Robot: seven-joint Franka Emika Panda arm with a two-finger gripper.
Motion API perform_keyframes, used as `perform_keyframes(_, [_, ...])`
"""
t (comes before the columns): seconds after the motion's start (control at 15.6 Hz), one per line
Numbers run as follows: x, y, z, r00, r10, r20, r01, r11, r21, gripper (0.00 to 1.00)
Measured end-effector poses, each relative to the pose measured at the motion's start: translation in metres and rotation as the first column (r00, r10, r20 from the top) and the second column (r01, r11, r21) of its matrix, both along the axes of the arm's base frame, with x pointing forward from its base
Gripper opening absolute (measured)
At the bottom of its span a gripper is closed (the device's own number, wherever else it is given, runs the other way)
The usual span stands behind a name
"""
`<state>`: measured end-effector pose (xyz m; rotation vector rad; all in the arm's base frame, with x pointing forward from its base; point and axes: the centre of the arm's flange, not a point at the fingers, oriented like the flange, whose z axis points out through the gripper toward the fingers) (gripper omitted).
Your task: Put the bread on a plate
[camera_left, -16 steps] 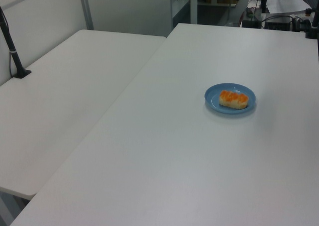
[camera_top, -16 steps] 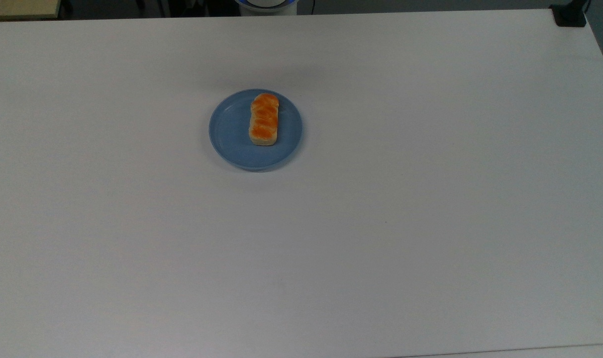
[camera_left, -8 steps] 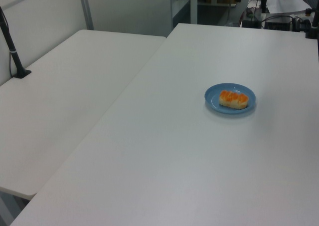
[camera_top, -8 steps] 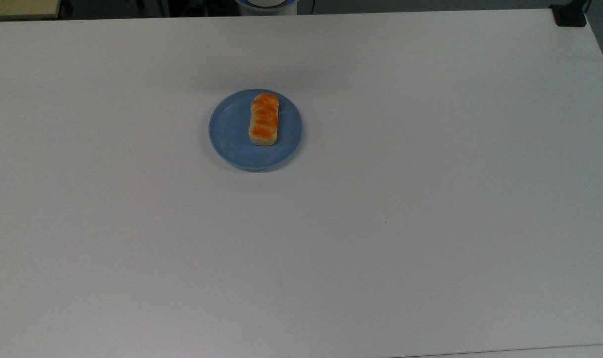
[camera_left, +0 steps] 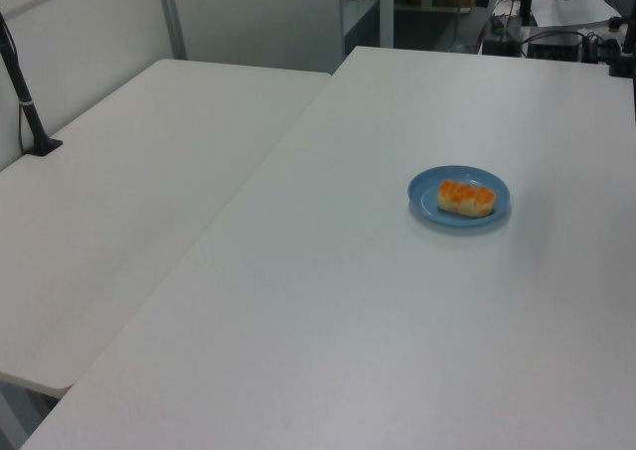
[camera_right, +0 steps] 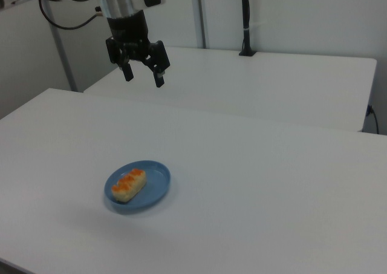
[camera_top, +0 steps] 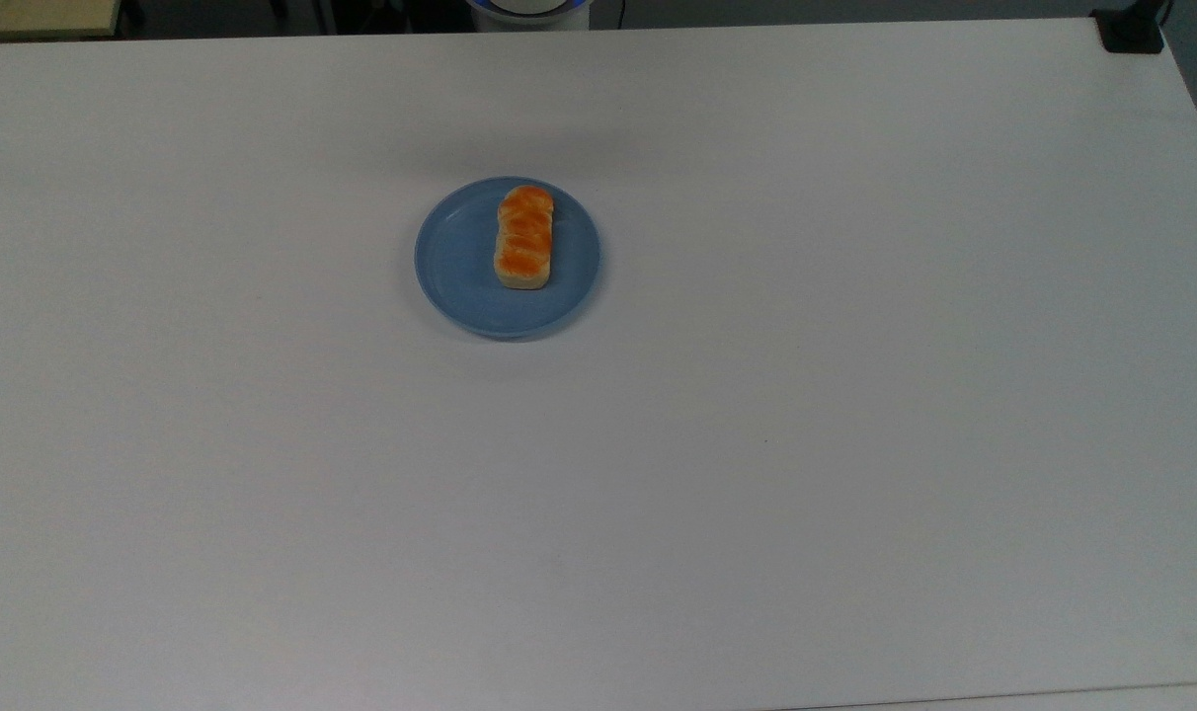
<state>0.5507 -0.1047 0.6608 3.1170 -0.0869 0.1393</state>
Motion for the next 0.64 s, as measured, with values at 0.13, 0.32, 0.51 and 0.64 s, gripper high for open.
perform_keyframes(0.13, [0.0, 0.0, 0.0, 1.0, 0.0, 0.0, 0.0, 1.0, 0.0, 1.0])
perform_keyframes(0.32, [0.0, 0.0, 0.0, 1.0, 0.0, 0.0, 0.0, 1.0, 0.0, 1.0])
perform_keyframes(0.51, [0.001, 0.003, 0.0, 1.0, -0.016, 0.003, 0.016, 1.0, 0.002, 1.0])
perform_keyframes(0.64, [0.003, 0.012, 0.001, 0.999, -0.038, 0.009, 0.038, 0.999, 0.004, 1.0])
